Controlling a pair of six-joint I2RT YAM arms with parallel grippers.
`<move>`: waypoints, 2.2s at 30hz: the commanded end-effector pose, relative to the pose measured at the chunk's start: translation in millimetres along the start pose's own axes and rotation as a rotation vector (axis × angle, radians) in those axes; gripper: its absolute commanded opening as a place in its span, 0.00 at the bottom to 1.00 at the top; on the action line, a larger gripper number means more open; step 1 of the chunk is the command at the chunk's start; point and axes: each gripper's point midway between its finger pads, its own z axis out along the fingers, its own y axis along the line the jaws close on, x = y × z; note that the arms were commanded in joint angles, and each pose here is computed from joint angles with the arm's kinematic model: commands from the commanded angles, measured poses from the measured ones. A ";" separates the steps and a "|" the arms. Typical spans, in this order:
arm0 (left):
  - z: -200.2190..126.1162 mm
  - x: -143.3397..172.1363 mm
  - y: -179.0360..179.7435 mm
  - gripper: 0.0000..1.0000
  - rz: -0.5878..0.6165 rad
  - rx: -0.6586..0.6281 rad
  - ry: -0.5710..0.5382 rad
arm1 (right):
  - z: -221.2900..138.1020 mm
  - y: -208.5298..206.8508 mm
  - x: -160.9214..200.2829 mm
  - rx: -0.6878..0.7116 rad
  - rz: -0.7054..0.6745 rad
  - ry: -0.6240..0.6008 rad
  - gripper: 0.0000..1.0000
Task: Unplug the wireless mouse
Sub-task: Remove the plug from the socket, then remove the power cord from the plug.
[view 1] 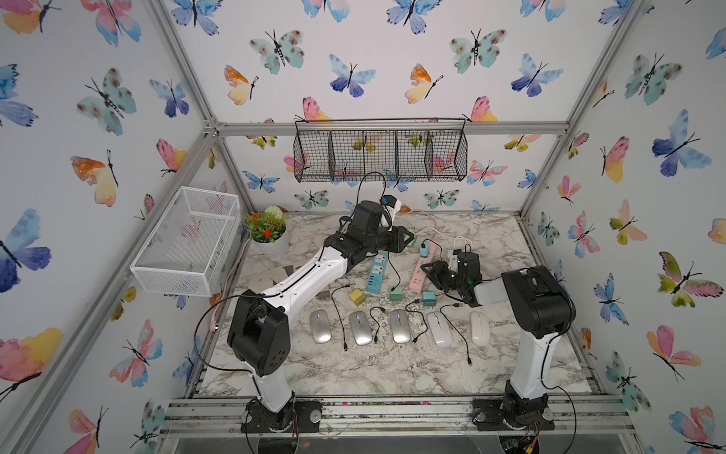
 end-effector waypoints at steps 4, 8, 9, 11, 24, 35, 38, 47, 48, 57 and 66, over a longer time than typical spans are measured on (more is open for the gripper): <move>-18.8 -1.7 -13.2 0.00 0.018 0.031 -0.015 | -8.2 -35.7 12.6 0.137 0.003 0.015 0.46; -26.8 -2.5 -16.7 0.00 0.021 0.036 -0.025 | -14.6 -43.7 14.4 0.197 -0.006 0.018 0.43; -29.1 -2.9 -17.1 0.00 0.022 0.035 -0.028 | -16.9 -43.9 14.4 0.208 -0.011 0.017 0.43; -32.3 -3.8 -18.9 0.00 0.027 0.036 -0.035 | -21.4 -41.3 12.2 0.225 -0.026 0.012 0.43; -76.9 -16.6 -47.1 0.00 0.062 0.132 -0.094 | -106.8 96.5 -8.8 -0.031 -0.615 -0.143 0.57; -116.6 -2.1 -66.7 0.00 0.040 0.271 -0.109 | -199.7 226.5 37.3 -0.214 -1.255 -0.298 0.75; -120.7 0.6 -71.4 0.00 0.040 0.295 -0.103 | -201.7 252.1 63.7 -0.257 -1.400 -0.280 0.92; -129.2 5.1 -78.9 0.00 0.040 0.327 -0.088 | -190.7 296.8 86.4 -0.215 -1.672 -0.295 0.87; -129.1 6.0 -79.1 0.00 0.039 0.329 -0.084 | -188.7 299.2 86.8 -0.218 -1.680 -0.293 0.85; -127.4 7.9 -81.2 0.00 0.033 0.347 -0.066 | -175.7 306.6 95.8 -0.198 -1.767 -0.258 0.68; -124.9 7.9 -80.9 0.00 0.027 0.351 -0.059 | -167.4 309.7 107.2 -0.144 -1.828 -0.276 0.66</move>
